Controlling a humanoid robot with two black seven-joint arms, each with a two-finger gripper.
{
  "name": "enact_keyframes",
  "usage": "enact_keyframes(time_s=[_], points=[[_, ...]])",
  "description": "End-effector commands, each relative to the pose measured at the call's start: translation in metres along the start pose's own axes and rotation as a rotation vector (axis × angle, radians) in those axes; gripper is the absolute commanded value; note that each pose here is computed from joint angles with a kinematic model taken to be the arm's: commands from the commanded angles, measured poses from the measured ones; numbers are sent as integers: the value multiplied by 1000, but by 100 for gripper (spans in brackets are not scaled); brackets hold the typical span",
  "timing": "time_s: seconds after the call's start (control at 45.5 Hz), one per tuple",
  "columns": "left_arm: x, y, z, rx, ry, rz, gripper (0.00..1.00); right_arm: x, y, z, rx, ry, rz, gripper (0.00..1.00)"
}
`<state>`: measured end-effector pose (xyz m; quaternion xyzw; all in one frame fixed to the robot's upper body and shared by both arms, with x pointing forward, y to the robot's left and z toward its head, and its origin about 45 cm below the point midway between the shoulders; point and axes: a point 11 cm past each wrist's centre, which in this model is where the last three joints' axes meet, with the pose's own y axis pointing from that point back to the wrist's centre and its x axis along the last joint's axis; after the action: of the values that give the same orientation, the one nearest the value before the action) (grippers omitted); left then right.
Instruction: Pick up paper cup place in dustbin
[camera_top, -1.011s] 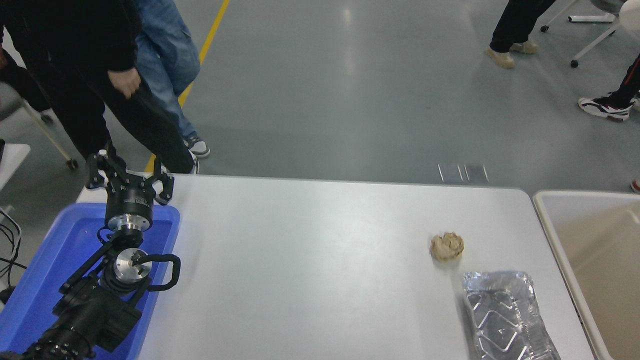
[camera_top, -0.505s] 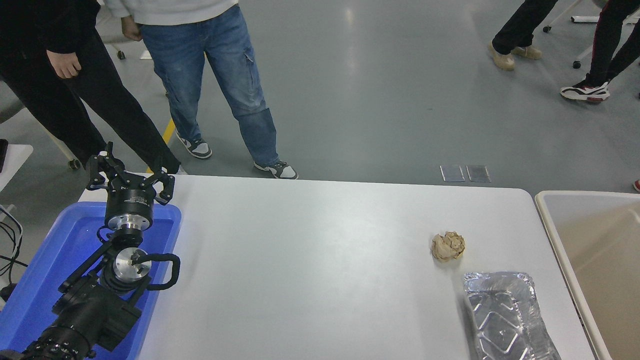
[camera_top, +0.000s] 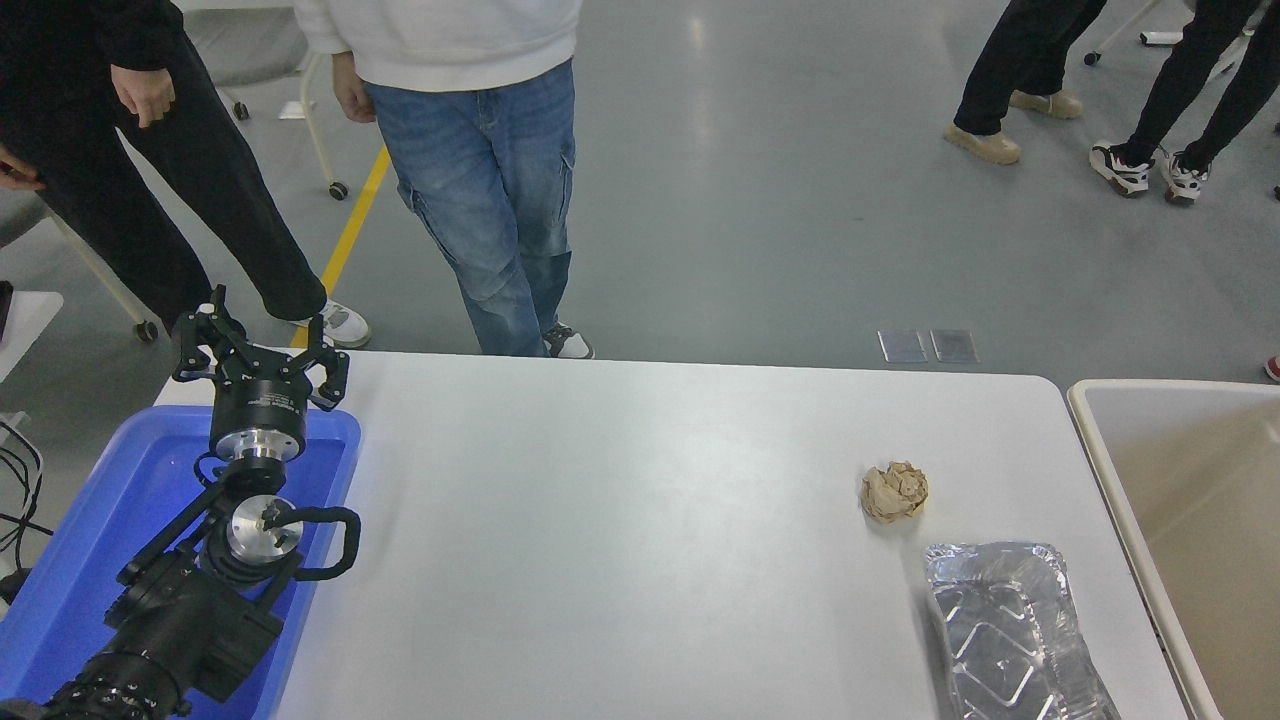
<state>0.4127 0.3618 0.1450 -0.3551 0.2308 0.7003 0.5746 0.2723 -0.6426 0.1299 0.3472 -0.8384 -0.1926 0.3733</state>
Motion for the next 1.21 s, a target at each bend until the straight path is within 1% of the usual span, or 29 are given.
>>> enact_keyframes(time_s=[0.0,0.198,0.22,0.264,0.286,0.308,0.33,0.352,0.374,0.703,0.923,0.989,1.011,1.077,1.187], points=[[0,0,0,0,0,0,99,-27,-1,54,-68,34,-62,0],[0,0,0,0,0,0,99,-36,0,58,-74,48,-77,0],[0,0,0,-2,0,0,99,-36,0,59,-76,48,-77,4],[0,0,0,0,0,0,99,-37,0,62,-77,50,-77,35],[0,0,0,0,0,0,99,-36,0,63,-78,50,-78,46],[0,0,0,0,0,0,99,-36,0,64,-79,51,-78,56],[0,0,0,0,0,0,99,-36,0,66,-82,52,-77,71],[0,0,0,-2,0,0,99,-35,0,66,-83,53,-77,97],[0,0,0,0,0,0,99,-36,0,66,-81,53,-80,100],[0,0,0,0,0,0,99,-19,-1,54,-62,55,-74,100],[0,0,0,0,0,0,99,-26,0,21,-8,53,-149,100],[0,0,0,0,0,0,99,-30,2,14,6,90,-184,100],[0,0,0,0,0,0,99,-25,3,9,13,107,-189,100],[0,0,0,0,0,0,99,-21,11,-9,44,146,-237,100],[0,0,0,0,0,0,99,-27,30,-35,97,172,-333,100]])
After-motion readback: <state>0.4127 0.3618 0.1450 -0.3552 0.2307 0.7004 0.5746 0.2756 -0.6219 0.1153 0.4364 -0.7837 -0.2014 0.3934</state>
